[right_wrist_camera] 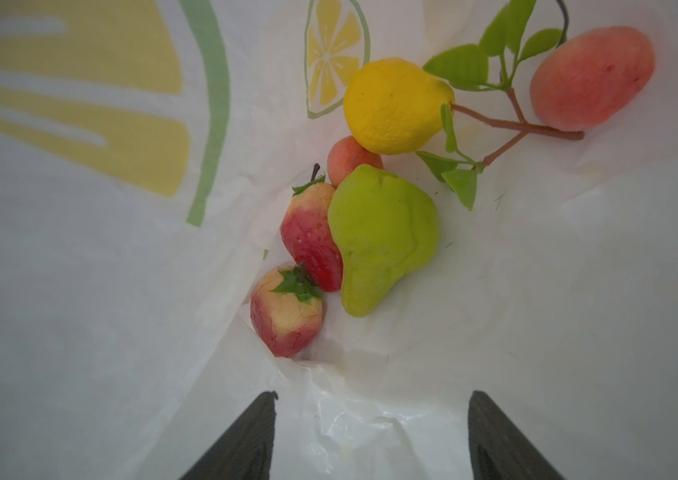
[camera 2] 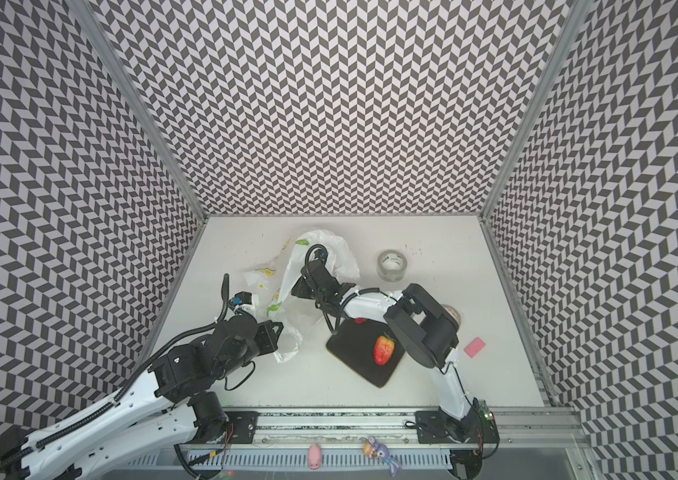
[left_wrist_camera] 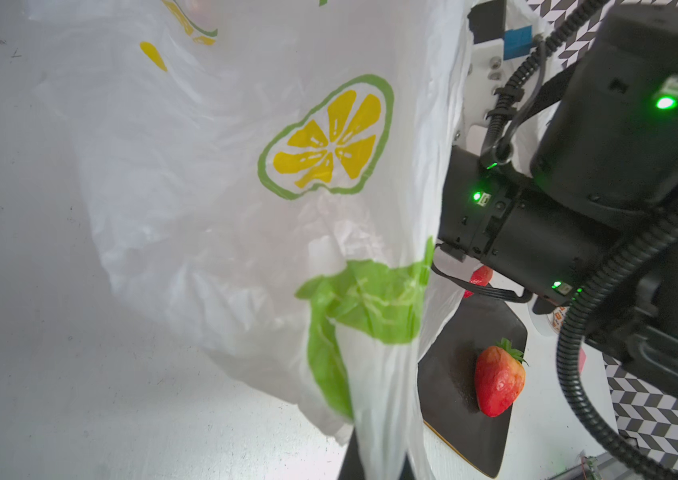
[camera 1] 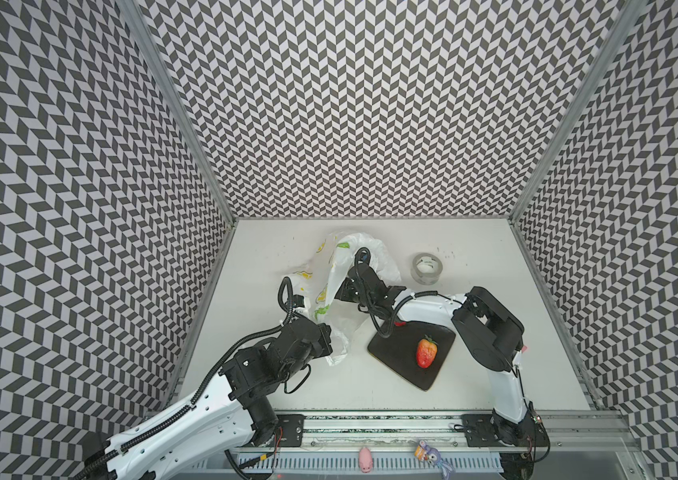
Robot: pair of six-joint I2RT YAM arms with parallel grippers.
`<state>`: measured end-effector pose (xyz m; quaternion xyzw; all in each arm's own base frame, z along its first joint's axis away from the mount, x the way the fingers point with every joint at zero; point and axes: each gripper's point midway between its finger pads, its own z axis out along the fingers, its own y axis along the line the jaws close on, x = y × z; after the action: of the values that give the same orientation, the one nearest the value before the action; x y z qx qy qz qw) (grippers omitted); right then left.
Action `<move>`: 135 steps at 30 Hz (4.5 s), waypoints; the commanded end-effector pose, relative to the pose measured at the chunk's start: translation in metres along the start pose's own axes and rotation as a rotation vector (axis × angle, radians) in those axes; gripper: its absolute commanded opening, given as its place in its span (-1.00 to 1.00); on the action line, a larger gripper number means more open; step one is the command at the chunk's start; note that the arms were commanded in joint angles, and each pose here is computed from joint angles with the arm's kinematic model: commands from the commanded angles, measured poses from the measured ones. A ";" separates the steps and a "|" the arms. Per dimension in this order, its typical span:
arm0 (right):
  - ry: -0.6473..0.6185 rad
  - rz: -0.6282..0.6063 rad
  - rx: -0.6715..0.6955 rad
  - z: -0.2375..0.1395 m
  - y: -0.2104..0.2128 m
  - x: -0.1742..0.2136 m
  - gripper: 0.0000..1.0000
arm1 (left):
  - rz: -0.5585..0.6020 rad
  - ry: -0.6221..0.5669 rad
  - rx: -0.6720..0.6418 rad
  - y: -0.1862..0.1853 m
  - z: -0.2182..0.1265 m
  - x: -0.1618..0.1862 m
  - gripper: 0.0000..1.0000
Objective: Take the fake fruits out of the plastic bag
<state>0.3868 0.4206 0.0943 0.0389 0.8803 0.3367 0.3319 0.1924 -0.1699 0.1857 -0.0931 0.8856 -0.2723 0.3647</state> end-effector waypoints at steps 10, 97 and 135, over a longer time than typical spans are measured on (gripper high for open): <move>-0.004 -0.152 -0.307 -0.039 0.046 0.014 0.22 | 0.046 -0.091 0.038 -0.027 -0.015 -0.034 -1.00; -0.171 0.202 0.045 0.102 -0.011 -0.034 0.70 | 0.186 0.164 0.152 -0.027 -0.020 0.022 -1.00; -0.074 0.049 -0.205 -0.033 0.041 -0.009 -0.16 | 0.014 -0.057 0.136 -0.018 -0.017 -0.012 -1.00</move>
<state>0.3784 0.4241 0.1069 0.0663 0.8533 0.3886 0.3413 0.1814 -0.1730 0.2086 -0.0557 0.8638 -0.3244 0.3815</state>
